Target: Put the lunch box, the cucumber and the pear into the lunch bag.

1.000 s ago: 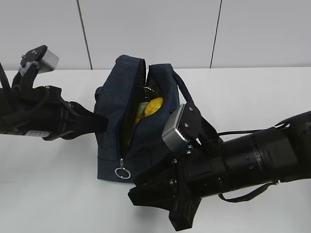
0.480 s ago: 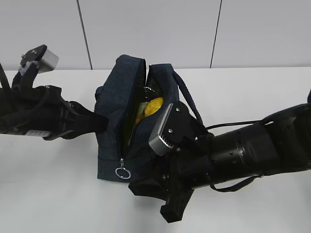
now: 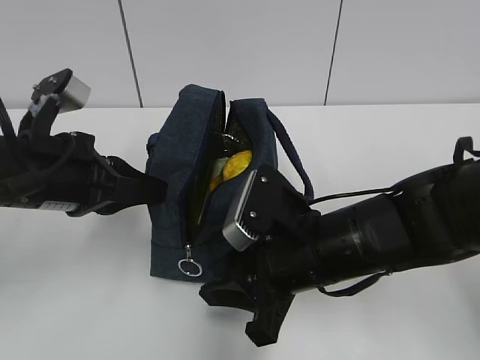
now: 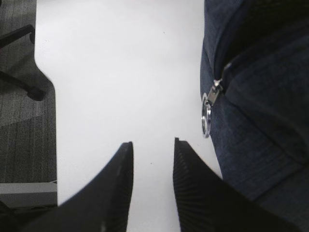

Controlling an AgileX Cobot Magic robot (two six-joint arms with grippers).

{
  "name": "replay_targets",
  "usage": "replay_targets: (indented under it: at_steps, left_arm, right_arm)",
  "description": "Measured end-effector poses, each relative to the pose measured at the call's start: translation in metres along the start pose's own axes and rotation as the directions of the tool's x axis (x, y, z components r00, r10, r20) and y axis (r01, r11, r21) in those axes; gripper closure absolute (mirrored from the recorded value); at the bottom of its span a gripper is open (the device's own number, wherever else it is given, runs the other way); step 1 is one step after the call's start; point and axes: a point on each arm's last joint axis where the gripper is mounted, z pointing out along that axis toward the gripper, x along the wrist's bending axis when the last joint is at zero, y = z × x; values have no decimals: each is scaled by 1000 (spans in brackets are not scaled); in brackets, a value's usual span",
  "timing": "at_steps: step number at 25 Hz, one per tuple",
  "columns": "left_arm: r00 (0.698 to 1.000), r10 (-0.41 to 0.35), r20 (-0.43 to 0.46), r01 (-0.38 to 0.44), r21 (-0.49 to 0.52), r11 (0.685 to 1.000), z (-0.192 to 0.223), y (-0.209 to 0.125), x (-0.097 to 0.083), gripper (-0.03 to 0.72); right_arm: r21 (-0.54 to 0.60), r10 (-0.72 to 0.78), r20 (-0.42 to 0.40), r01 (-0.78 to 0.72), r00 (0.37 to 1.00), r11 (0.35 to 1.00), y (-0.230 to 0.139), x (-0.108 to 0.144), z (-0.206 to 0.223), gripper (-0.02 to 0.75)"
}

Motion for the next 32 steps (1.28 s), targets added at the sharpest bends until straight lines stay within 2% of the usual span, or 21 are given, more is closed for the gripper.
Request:
replay_targets:
  at_steps: [8, 15, 32]
  left_arm:
    - [1000, -6, 1, 6, -4, 1000, 0, 0, 0, 682]
    - [1000, -11, 4, 11, -7, 1000, 0, 1, 0, 682]
    - [1000, -9, 7, 9, -8, 1000, 0, 1, -1, 682]
  right_arm:
    - [11, -11, 11, 11, 1000, 1000, 0, -11, 11, 503]
    - [51, -26, 68, 23, 997, 998, 0, -21, 15, 503]
    - [58, -42, 71, 38, 997, 998, -1, -24, 19, 503]
